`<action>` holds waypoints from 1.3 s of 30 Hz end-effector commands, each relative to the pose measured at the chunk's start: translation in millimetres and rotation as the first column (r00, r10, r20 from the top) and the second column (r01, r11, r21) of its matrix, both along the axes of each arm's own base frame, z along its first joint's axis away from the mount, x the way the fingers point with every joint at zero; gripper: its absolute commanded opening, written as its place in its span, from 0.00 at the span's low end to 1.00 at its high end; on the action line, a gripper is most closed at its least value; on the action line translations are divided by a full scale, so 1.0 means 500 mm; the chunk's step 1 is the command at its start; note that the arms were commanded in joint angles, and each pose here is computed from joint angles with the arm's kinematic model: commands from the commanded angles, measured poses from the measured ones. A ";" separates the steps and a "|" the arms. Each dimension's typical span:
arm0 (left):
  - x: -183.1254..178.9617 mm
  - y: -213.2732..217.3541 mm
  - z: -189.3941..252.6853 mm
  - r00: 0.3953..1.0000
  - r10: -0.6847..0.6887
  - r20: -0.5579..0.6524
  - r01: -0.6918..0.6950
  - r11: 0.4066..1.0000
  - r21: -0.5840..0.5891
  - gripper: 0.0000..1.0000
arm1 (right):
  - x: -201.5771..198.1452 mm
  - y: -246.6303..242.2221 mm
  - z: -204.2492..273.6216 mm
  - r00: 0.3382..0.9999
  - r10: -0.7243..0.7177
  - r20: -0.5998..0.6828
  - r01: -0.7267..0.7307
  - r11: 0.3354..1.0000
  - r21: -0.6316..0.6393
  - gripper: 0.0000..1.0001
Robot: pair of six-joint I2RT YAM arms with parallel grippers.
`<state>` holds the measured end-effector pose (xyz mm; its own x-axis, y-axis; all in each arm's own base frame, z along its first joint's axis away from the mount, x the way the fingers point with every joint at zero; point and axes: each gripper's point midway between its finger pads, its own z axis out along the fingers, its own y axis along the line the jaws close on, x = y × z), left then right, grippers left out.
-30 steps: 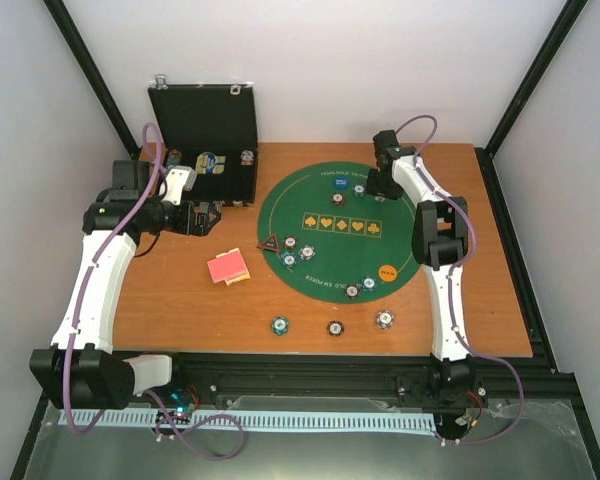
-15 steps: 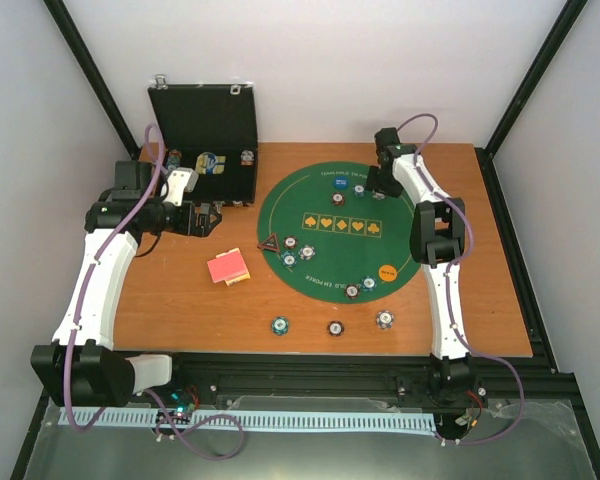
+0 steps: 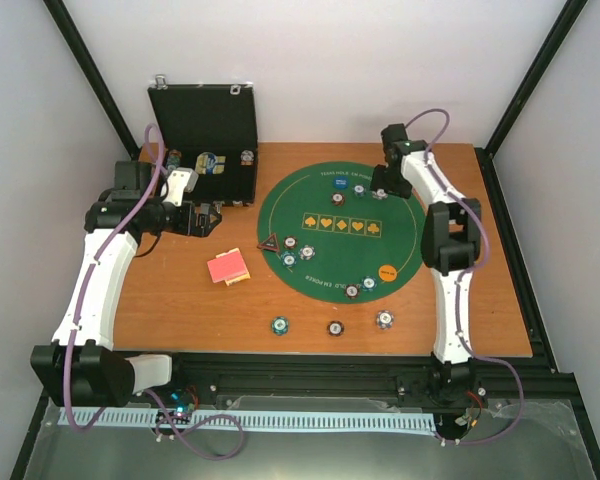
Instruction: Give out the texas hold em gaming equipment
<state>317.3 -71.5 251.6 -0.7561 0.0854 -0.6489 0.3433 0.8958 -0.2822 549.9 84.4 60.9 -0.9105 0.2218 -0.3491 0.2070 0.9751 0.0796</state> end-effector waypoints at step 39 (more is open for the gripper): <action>-0.024 -0.003 0.032 0.999 -0.009 0.051 0.009 1.000 -0.011 1.00 | -0.752 0.065 -0.077 0.983 -0.028 -0.180 0.033 0.999 0.022 0.60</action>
